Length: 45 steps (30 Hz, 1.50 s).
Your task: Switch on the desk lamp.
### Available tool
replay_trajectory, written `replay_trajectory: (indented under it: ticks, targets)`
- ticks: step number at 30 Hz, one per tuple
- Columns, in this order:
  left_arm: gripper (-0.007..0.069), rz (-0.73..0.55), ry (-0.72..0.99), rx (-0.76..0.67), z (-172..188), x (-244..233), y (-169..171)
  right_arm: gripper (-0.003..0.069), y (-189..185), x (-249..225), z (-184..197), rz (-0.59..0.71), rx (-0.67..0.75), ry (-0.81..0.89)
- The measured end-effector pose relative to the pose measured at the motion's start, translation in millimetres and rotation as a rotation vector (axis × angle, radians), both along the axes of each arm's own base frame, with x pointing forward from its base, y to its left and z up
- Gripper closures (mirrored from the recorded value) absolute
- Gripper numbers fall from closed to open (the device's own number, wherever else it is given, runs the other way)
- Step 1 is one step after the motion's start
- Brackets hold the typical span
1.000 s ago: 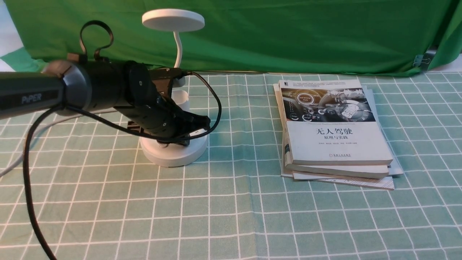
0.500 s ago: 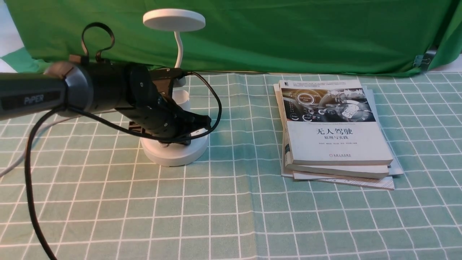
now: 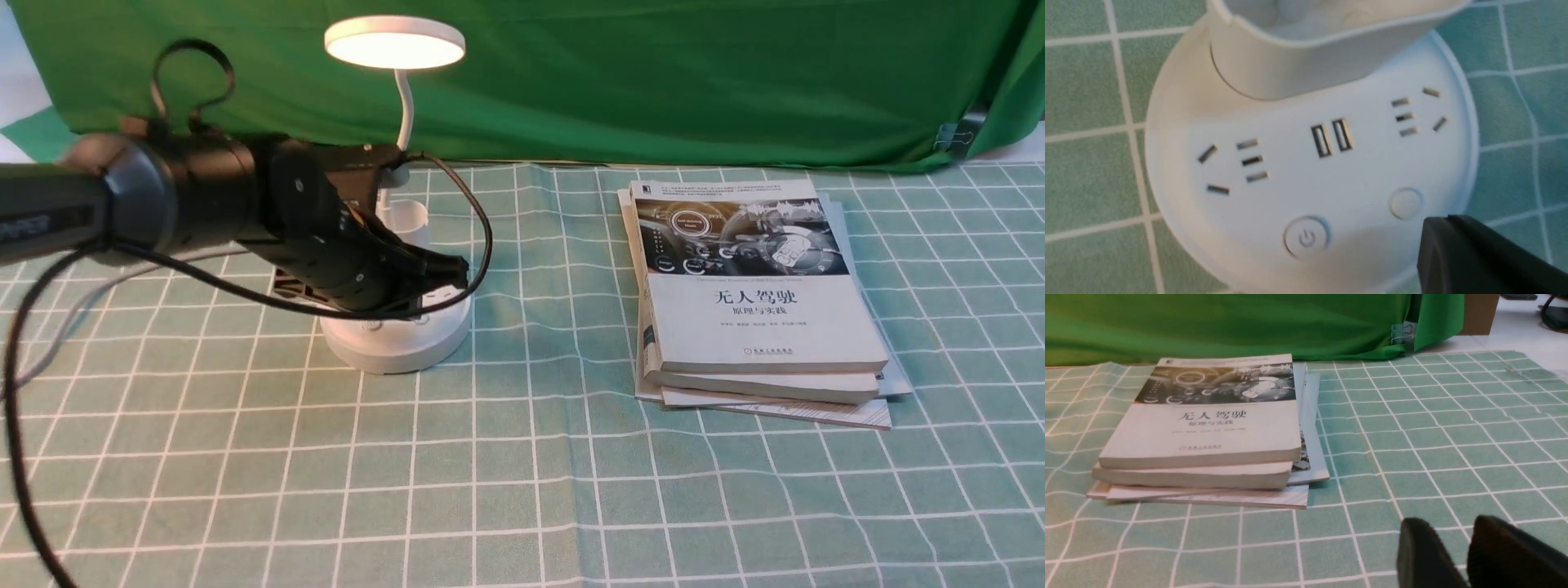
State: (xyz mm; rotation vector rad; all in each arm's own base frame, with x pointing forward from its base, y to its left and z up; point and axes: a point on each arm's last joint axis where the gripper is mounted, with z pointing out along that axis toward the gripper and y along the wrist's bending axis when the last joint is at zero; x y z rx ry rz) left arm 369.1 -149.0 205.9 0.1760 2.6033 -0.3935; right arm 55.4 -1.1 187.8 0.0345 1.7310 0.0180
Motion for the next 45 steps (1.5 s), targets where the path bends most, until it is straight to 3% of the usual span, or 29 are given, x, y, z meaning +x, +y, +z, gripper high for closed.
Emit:
replay_trajectory:
  ticks: [5,11,16,21,28,41,45]
  targets:
    - [0.0624,-0.026,0.072,0.007,16,-26,7,0.0418,0,0,0,0.0,0.0,0.0]
    - [0.0624,-0.031,0.1,-0.055,31,-93,26,0.0418,0,0,0,0.0,0.0,0.0]
    - [0.0624,0.003,-0.111,-0.185,69,-156,48,0.0418,0,0,0,0.0,0.0,0.0]
    - [0.0624,0.053,-0.499,-0.293,107,-219,78,0.0418,0,0,0,0.0,0.0,0.0]
    - [0.0624,0.057,-0.799,-0.333,108,-283,107,0.0418,0,0,0,0.0,0.0,0.0]
    - [0.0624,0.018,-0.871,-0.318,89,-315,118,0.0418,0,0,0,0.0,0.0,0.0]
    - [0.0624,0.006,-0.963,-0.21,87,-313,122,0.0418,0,0,0,0.0,0.0,0.0]
